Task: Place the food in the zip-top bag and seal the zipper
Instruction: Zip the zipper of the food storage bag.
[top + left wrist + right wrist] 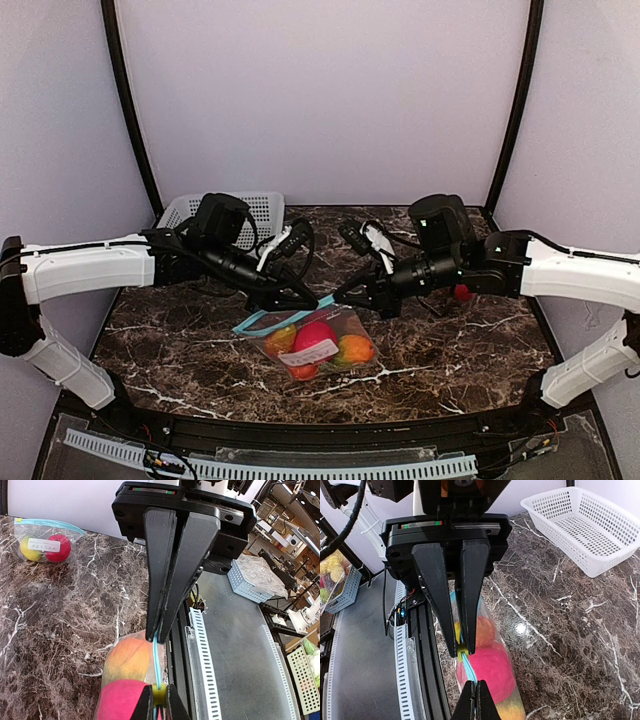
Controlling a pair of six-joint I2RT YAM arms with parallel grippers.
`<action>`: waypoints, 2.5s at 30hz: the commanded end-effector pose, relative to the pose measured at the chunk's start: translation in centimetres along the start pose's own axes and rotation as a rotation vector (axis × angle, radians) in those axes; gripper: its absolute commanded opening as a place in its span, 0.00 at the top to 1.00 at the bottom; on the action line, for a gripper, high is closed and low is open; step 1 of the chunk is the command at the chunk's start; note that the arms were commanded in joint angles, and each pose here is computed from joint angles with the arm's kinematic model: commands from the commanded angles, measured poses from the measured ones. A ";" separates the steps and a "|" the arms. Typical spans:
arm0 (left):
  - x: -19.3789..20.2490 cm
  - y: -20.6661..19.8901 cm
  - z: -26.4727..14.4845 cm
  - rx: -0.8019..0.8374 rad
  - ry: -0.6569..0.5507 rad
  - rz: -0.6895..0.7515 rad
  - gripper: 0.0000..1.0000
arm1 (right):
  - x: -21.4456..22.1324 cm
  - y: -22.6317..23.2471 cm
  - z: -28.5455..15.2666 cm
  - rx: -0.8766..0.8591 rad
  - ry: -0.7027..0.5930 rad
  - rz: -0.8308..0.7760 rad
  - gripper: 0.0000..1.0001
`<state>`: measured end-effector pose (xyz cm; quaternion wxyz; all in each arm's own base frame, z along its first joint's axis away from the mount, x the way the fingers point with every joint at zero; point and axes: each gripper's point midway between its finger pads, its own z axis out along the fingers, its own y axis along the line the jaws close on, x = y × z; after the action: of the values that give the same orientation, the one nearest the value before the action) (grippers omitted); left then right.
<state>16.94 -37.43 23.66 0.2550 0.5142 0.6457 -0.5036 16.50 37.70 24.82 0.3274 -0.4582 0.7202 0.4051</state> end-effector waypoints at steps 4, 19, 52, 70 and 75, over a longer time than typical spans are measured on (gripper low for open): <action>1.7 -0.3 -0.2 0.003 0.057 -0.038 0.99 | -1.1 -1.8 -1.7 0.098 -0.052 -0.007 1.00; 3.2 0.8 -0.6 -0.028 0.078 -0.061 0.99 | -0.4 -4.5 -2.5 0.196 -0.036 0.064 1.00; 5.3 1.7 -1.4 -0.068 0.134 -0.091 0.99 | 1.8 -10.2 -4.1 0.342 0.000 0.249 1.00; 5.9 1.6 -2.4 -0.097 0.147 -0.100 0.99 | 3.3 -12.6 -6.0 0.413 0.006 0.329 1.00; 6.1 1.6 -2.6 -0.104 0.153 -0.103 0.99 | 3.5 -12.9 -6.3 0.423 0.006 0.339 1.00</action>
<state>18.20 -34.02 19.16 0.2263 0.5022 0.7067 -0.4440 25.33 29.19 20.89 0.3199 -0.2836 0.8469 0.3162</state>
